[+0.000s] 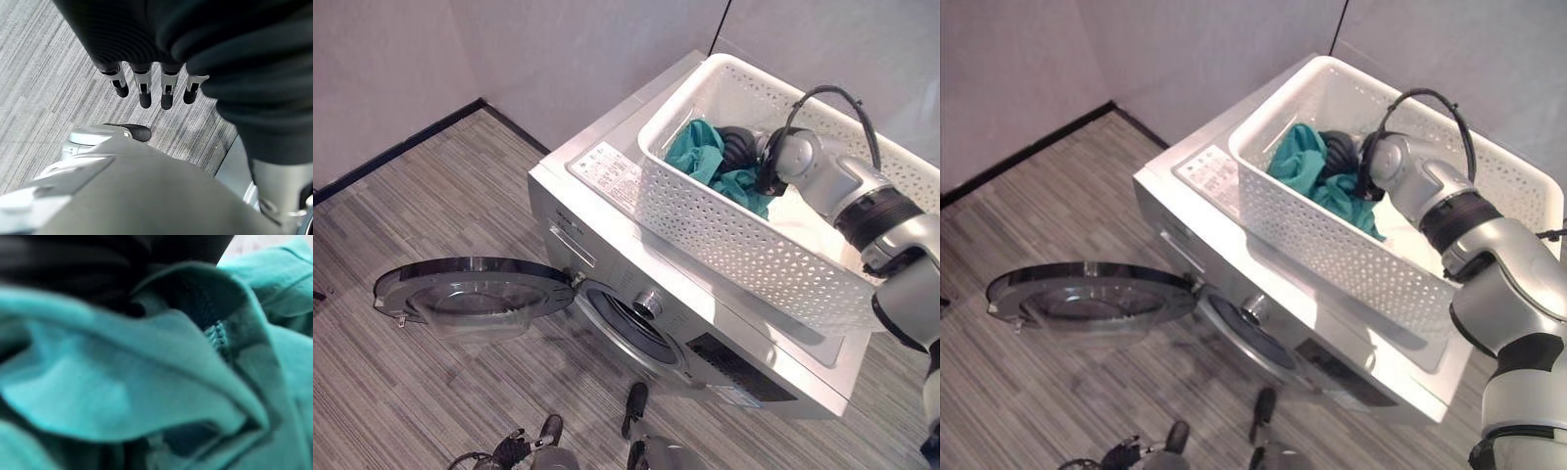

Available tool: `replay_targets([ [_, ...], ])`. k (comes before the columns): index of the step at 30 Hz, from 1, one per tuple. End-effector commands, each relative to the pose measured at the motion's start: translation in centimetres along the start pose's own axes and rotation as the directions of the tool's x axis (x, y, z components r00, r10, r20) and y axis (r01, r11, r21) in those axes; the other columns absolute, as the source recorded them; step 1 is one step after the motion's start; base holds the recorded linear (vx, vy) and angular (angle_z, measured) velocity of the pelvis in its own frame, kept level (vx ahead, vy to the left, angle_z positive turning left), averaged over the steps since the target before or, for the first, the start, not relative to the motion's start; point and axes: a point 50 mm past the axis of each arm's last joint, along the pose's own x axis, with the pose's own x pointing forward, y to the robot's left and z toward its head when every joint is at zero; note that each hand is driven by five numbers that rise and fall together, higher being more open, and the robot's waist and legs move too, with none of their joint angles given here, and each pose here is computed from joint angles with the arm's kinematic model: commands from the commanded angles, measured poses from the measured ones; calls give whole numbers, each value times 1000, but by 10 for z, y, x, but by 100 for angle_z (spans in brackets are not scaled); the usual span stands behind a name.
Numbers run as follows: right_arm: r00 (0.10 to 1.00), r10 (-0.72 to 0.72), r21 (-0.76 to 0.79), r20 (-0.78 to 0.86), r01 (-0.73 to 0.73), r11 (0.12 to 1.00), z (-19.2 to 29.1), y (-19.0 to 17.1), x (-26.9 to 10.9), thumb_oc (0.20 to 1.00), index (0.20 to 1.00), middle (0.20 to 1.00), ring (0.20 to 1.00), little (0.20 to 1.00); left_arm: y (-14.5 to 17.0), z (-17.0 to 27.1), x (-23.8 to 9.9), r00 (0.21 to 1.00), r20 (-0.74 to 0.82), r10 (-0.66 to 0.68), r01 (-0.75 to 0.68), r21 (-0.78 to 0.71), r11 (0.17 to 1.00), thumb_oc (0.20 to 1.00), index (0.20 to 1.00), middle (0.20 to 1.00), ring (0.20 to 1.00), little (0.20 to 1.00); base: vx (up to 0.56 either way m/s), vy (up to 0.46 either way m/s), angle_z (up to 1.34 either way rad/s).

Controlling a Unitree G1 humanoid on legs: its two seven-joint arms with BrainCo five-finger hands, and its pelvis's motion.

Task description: Grab the laundry basket,head to the washer,open it,put in the laundry and shut it.

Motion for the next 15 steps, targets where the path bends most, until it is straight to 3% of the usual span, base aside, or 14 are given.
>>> replay_targets([
  [1,995,43,-31,-87,-46,998,-13,12,5,200,200,200,200,200,-6,12,4,1000,12,-5,6,-30,1000,1000,1000,1000,1000,1000,0,0,0],
  [10,986,-154,85,58,149,985,8,-34,-11,200,200,200,200,200,3,-7,1,998,-59,38,-42,-68,997,1000,1000,1000,1000,1000,20,15,-4],
  [15,924,-382,228,26,367,902,-19,-85,-48,200,200,200,200,200,5,-19,-2,995,-89,48,-56,-88,995,1000,1000,1000,1000,1000,34,14,-11],
])
